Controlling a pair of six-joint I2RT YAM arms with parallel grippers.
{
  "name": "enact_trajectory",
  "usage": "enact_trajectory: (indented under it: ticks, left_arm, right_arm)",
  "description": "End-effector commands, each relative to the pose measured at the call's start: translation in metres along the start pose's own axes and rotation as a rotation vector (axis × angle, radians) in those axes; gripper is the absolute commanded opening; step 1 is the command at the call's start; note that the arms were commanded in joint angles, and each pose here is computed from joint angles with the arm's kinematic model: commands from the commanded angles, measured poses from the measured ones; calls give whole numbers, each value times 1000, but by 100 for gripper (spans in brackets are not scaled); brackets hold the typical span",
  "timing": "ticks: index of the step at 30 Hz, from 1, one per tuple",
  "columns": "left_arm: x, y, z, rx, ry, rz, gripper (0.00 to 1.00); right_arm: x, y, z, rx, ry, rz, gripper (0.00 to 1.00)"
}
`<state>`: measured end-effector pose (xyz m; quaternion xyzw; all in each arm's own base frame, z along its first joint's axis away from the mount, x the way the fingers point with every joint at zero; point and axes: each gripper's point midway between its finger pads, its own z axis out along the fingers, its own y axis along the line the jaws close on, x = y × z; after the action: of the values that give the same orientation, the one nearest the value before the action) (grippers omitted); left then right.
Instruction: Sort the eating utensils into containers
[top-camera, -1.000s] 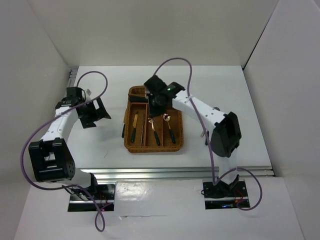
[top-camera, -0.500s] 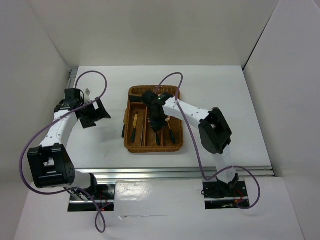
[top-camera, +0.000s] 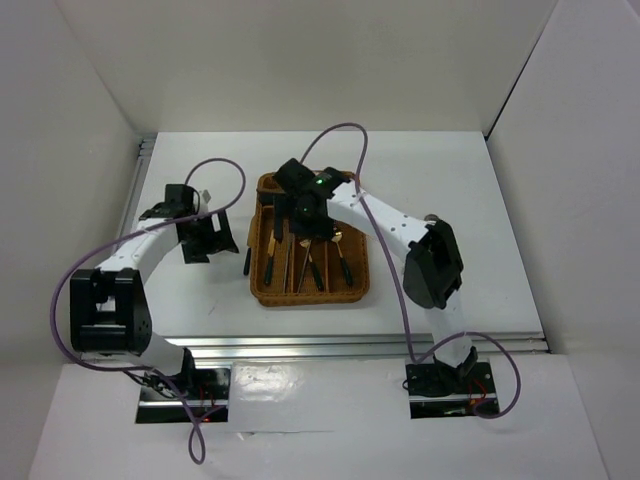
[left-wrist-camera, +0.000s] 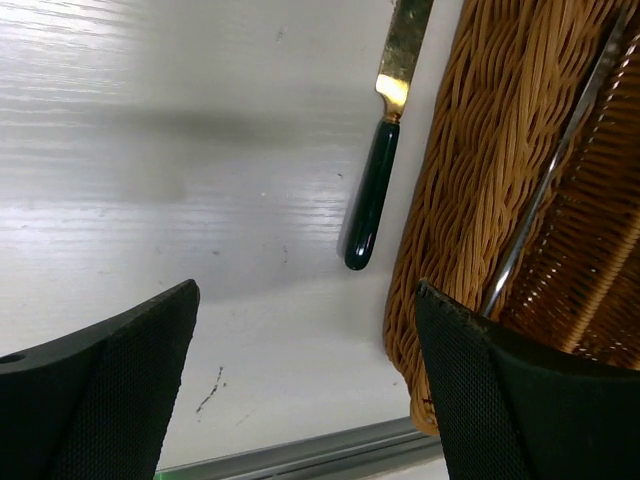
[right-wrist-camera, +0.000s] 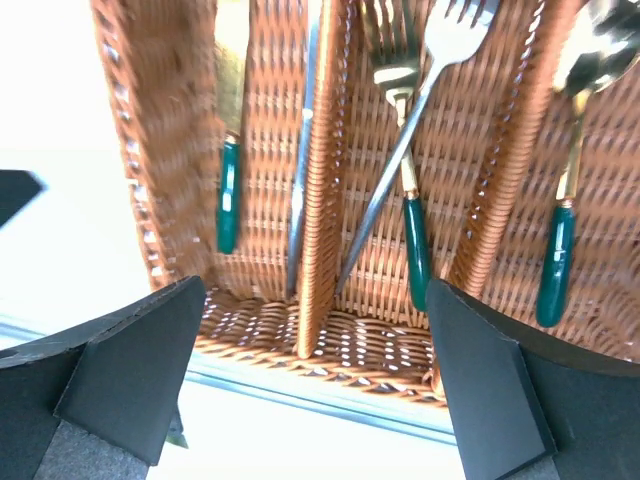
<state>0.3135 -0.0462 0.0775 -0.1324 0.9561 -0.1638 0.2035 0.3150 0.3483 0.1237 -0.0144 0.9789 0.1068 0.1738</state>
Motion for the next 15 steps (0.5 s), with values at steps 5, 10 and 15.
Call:
enact_trajectory:
  ticks: [5, 10, 15]
  left_arm:
    - [2, 2, 27, -148, 15, 118, 89]
    - [1, -3, 35, -167, 9, 154, 88]
    - [10, -6, 51, -176, 42, 181, 85]
  right_arm:
    - [-66, -42, -95, -93, -193, 133, 100]
    - [-71, -110, -108, -28, -219, 253, 100]
    - [-63, -185, -101, 115, -210, 366, 100]
